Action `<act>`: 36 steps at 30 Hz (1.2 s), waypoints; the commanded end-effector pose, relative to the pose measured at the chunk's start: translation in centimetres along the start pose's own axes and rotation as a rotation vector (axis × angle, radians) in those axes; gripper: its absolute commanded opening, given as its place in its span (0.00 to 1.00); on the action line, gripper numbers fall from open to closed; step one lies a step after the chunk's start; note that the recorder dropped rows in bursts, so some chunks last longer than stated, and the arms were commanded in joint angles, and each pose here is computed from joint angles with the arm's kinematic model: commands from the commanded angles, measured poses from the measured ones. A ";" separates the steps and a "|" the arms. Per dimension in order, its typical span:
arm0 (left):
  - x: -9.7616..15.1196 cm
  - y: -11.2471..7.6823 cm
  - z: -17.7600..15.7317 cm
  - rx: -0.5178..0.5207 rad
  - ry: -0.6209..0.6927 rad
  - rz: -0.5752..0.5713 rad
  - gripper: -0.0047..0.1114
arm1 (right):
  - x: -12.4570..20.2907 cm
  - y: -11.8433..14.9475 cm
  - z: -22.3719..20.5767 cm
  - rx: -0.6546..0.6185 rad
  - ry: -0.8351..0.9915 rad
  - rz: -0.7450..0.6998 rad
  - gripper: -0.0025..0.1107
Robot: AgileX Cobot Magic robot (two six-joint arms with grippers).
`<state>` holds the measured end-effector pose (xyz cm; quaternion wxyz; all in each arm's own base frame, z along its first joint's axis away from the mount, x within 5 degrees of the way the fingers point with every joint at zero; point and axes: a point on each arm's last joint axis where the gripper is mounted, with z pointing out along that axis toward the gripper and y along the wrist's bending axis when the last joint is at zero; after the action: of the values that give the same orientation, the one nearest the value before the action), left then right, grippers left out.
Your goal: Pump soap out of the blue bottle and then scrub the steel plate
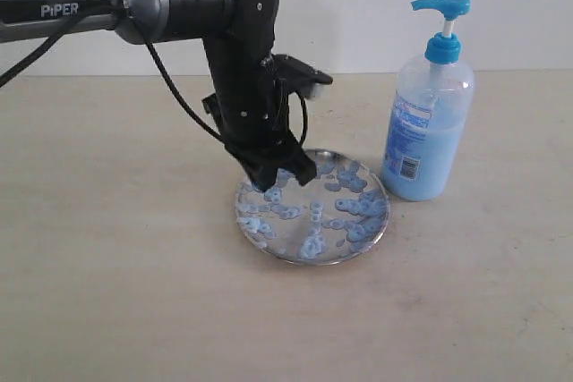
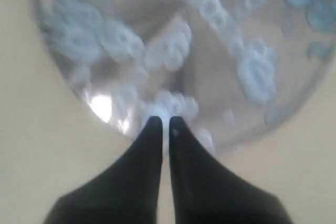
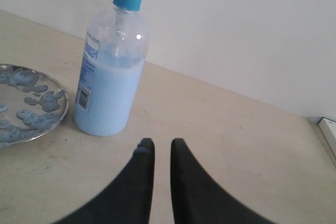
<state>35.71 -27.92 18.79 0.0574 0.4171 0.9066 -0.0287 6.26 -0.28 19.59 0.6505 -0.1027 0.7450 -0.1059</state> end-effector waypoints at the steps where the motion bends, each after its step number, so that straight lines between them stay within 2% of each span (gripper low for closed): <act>1: -4.3 -1.9 1.0 0.180 -0.423 0.030 0.08 | 0.0 0.0 0.0 0.001 0.001 -0.007 0.09; 2: -4.5 -2.9 2.7 0.263 -0.425 0.122 0.08 | 0.0 0.0 0.0 0.001 0.001 -0.007 0.09; 3: -3.8 -3.5 3.8 0.338 -0.356 0.180 0.08 | 0.0 0.0 0.0 0.001 0.001 -0.007 0.09; 4: -2.6 -3.8 4.6 0.375 -0.222 0.238 0.08 | 0.0 0.0 0.0 0.001 0.001 -0.007 0.09; 5: -1.7 -3.4 4.9 0.346 -0.114 0.252 0.08 | 0.0 0.0 0.0 0.001 0.001 -0.007 0.09; 6: -0.9 -2.1 4.4 0.223 -0.023 0.254 0.08 | 0.0 0.0 0.0 0.001 0.001 -0.007 0.09; 8: -0.9 -0.1 2.9 -0.012 -0.013 0.225 0.08 | 0.0 0.0 0.0 0.001 0.001 -0.007 0.09; 10: -1.9 1.2 1.2 -0.156 -0.151 0.150 0.08 | 0.0 0.0 0.0 0.001 0.001 -0.004 0.09; 11: -2.9 1.2 0.8 -0.160 -0.266 0.123 0.08 | 0.0 0.0 0.0 0.001 0.001 -0.004 0.09; 13: -4.5 0.6 0.5 -0.088 -0.463 0.095 0.08 | 0.0 0.0 0.0 0.001 0.001 -0.004 0.09; 15: -5.2 -0.5 1.3 0.017 -0.530 0.120 0.08 | 0.0 0.0 0.0 0.001 0.001 -0.004 0.09; 17: -4.7 -1.8 2.6 0.149 -0.470 0.227 0.08 | 0.0 0.0 0.0 0.001 0.001 -0.004 0.09; 19: -3.3 -2.2 3.5 0.219 -0.320 0.313 0.08 | 0.0 0.0 0.0 0.001 0.001 -0.004 0.09; 21: -1.9 -1.4 3.7 0.186 -0.152 0.304 0.08 | 0.0 0.0 0.0 0.001 0.001 -0.004 0.09; 23: -1.4 0.6 3.0 0.003 -0.093 0.230 0.08 | 0.0 0.0 0.0 0.001 0.001 -0.004 0.09; 24: -1.7 1.4 2.6 -0.074 -0.130 0.173 0.08 | 0.0 0.0 0.0 0.001 0.001 -0.004 0.09; 25: -2.4 2.0 2.0 -0.114 -0.225 0.083 0.08 | 0.0 0.0 0.0 0.001 0.001 -0.004 0.09; 26: -3.4 2.0 1.8 -0.099 -0.335 0.026 0.08 | 0.0 0.0 0.0 0.001 0.001 -0.004 0.09; 27: -4.1 1.7 1.5 -0.064 -0.421 0.014 0.08 | 0.0 0.0 0.0 0.001 -0.001 -0.004 0.09; 29: -5.3 0.2 1.2 0.063 -0.563 0.096 0.08 | -0.1 0.0 0.0 0.001 -0.007 -0.004 0.09; 30: -5.4 -0.5 1.3 0.114 -0.586 0.205 0.08 | -0.1 0.0 0.0 0.001 -0.010 -0.004 0.09; 32: -4.6 -2.2 1.5 0.283 -0.546 0.387 0.08 | -0.1 0.0 0.0 0.000 -0.014 -0.004 0.09; 33: -3.8 -2.4 1.7 0.332 -0.478 0.431 0.08 | -0.1 0.0 0.0 0.000 -0.014 -0.004 0.09; 35: -2.5 -1.9 2.1 0.306 -0.313 0.442 0.08 | -0.1 0.0 0.0 0.000 -0.014 -0.004 0.09; 36: -2.1 -1.2 1.9 0.233 -0.252 0.413 0.08 | -0.1 0.0 0.0 0.000 -0.014 -0.004 0.09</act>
<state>36.50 -31.98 17.22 0.1754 0.5720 0.7681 -0.2282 6.26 -0.28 19.60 0.6509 -0.1011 0.7451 -0.1047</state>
